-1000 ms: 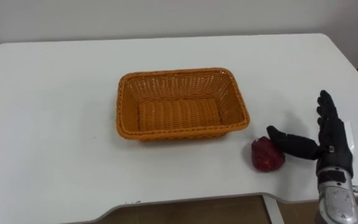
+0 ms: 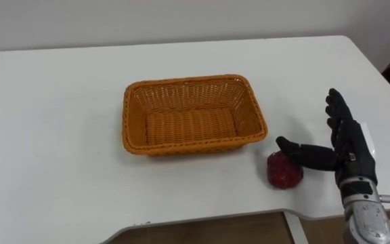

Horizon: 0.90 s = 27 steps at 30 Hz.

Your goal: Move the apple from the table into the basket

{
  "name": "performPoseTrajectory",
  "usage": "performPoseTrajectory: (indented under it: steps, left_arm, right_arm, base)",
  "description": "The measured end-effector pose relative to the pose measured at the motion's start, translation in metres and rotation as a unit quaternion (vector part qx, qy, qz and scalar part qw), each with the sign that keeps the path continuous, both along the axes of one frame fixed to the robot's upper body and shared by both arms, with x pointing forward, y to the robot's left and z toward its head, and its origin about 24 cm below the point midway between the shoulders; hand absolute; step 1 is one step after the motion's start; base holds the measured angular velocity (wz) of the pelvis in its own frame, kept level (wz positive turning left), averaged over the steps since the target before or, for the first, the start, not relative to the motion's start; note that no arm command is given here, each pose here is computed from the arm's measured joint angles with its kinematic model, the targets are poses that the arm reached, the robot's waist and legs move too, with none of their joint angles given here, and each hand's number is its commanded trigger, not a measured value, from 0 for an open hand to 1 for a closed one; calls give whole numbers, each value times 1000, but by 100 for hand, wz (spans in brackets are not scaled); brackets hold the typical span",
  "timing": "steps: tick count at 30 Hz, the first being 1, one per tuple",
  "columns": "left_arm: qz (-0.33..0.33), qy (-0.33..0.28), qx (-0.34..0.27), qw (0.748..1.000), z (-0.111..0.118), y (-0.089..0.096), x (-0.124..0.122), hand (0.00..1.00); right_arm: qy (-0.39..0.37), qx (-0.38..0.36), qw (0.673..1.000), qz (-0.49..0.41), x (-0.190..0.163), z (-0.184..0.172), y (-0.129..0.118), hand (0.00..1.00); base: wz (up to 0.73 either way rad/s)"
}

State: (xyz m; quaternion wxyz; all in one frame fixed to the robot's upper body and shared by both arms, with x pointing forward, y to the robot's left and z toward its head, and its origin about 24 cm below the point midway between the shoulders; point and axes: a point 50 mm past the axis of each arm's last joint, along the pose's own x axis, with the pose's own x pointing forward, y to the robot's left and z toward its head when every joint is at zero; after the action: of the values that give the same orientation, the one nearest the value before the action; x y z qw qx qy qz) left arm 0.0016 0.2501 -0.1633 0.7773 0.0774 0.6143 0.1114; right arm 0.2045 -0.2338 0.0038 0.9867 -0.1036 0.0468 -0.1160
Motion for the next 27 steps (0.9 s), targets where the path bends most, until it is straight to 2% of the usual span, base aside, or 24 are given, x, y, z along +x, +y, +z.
performPoseTrajectory:
  steps: [14,27]
  left_arm:
    - [-1,4,0,1000,0,0,-2,0]
    - [-2,-4,0,1000,-1,-1,7,0]
  right_arm:
    - [-5,-17,999,42,2,3,18,0]
    - [37,-45,988,141,-6,-10,42,0]
  base:
    - [0]
    - [0]
